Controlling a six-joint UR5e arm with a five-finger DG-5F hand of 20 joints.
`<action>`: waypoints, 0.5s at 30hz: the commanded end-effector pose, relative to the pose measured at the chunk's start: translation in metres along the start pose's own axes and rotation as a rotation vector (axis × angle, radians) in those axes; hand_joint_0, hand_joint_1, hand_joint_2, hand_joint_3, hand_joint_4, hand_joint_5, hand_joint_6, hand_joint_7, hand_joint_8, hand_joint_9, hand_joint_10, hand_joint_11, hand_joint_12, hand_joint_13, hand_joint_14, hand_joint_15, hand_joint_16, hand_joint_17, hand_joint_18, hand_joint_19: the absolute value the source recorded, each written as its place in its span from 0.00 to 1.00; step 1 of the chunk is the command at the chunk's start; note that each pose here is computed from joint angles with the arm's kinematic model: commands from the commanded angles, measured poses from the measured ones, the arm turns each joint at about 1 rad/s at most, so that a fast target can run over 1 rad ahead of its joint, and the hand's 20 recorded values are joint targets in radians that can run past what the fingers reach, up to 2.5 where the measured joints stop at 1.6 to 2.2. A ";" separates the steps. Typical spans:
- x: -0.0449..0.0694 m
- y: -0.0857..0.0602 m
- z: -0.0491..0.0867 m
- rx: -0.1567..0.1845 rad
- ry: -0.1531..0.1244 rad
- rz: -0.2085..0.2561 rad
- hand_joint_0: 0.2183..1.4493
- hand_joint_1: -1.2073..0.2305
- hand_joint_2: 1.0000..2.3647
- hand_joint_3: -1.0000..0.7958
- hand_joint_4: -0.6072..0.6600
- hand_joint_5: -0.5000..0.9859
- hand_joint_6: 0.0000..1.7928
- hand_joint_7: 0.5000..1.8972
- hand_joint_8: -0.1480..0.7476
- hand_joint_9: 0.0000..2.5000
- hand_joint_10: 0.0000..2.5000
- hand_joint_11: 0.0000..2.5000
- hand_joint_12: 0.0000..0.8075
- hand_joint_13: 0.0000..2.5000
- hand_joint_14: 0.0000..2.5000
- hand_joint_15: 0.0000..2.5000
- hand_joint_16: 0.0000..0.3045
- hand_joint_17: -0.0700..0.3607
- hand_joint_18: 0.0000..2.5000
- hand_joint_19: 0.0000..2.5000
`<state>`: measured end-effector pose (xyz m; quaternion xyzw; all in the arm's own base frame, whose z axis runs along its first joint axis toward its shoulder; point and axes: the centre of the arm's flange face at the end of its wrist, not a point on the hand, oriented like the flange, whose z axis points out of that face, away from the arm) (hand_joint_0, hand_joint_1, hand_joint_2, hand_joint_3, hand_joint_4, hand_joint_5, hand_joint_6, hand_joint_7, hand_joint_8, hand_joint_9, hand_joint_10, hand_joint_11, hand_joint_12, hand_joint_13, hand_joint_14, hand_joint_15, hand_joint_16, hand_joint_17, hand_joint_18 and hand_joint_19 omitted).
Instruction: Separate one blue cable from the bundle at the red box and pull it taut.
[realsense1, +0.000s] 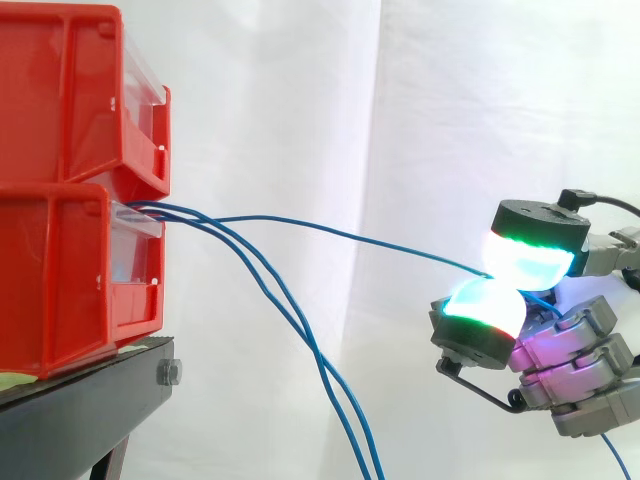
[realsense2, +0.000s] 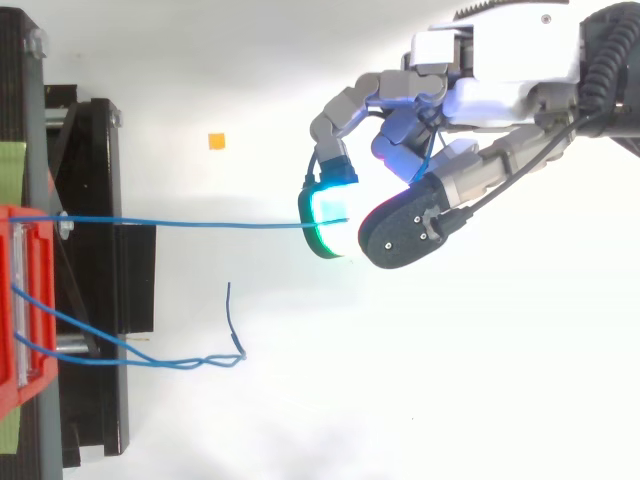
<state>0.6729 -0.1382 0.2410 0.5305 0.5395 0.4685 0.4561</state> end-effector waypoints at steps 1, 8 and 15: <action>0.000 0.000 0.000 0.000 0.000 0.000 0.34 0.33 0.02 0.57 0.46 0.23 0.51 0.51 0.52 0.31 0.77 0.57 0.49 0.30 0.96 0.56 0.12 0.35 0.52 0.82; 0.000 0.000 0.000 0.000 0.000 0.000 0.35 0.33 0.02 0.56 0.46 0.23 0.51 0.51 0.52 0.31 0.77 0.57 0.49 0.30 0.97 0.56 0.12 0.36 0.52 0.81; 0.000 0.000 0.000 0.000 0.000 0.000 0.34 0.33 0.02 0.56 0.46 0.23 0.51 0.51 0.51 0.31 0.77 0.56 0.49 0.30 0.97 0.56 0.12 0.35 0.52 0.82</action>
